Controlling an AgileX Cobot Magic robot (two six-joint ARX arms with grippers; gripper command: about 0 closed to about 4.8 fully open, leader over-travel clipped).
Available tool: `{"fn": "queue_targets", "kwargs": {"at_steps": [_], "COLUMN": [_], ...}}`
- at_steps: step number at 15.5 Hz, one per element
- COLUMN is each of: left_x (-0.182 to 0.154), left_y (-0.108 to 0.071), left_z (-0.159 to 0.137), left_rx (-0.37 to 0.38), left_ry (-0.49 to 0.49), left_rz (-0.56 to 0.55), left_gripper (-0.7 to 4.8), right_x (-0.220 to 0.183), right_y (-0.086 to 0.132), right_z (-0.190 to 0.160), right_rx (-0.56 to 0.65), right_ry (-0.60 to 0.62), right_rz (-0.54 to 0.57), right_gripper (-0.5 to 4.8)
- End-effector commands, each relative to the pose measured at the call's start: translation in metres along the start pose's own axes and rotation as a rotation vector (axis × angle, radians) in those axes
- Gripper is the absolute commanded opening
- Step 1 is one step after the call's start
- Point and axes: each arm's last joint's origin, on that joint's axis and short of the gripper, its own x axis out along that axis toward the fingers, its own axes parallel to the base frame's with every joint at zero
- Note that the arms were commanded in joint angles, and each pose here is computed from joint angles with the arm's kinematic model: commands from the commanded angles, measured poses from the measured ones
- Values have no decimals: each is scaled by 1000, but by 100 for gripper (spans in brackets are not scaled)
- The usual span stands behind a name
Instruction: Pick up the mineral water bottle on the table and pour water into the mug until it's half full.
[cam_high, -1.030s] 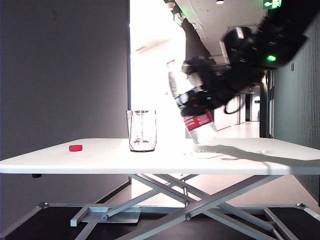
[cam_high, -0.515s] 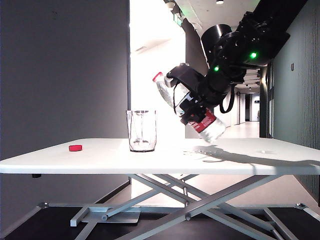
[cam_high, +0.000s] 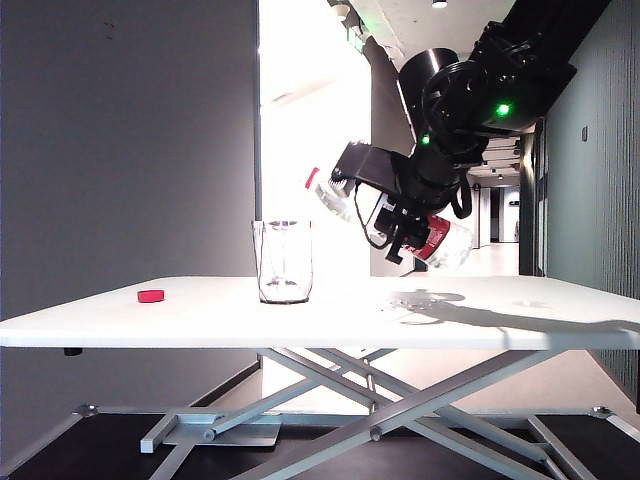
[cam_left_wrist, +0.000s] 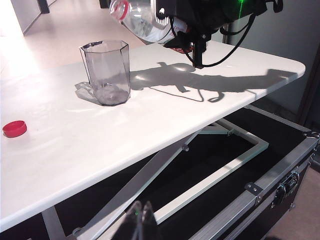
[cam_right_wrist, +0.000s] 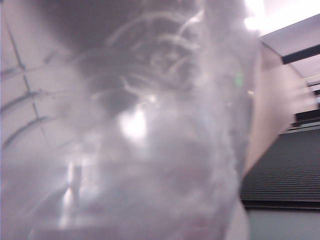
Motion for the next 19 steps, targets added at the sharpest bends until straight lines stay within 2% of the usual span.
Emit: {"fn": "queue_targets", "kwargs": {"at_steps": [1,3,7,14,19], "left_x": [0,0,0,0,0], "left_y": [0,0,0,0,0], "left_z": [0,0,0,0,0], "left_rx": [-2,-2,-2,-2,-2], "left_ry": [2,2,2,2,2], "left_rz": [-8,-8,-8,-8,-8], "left_gripper": [-5,-5,-5,-5,-5], "right_x": [-7,-8,-9,-9,-10], "right_y": [-15,-17,-26,-26,-31], "right_z": [14,16,19,19,19], "right_rx": [-69,-121,-148,-284,-346], "right_ry": [-29,-12,64,116,168], "right_rz": [-115,-142,-207,-221,-276], "right_gripper": [166,166,165,165,166]}}
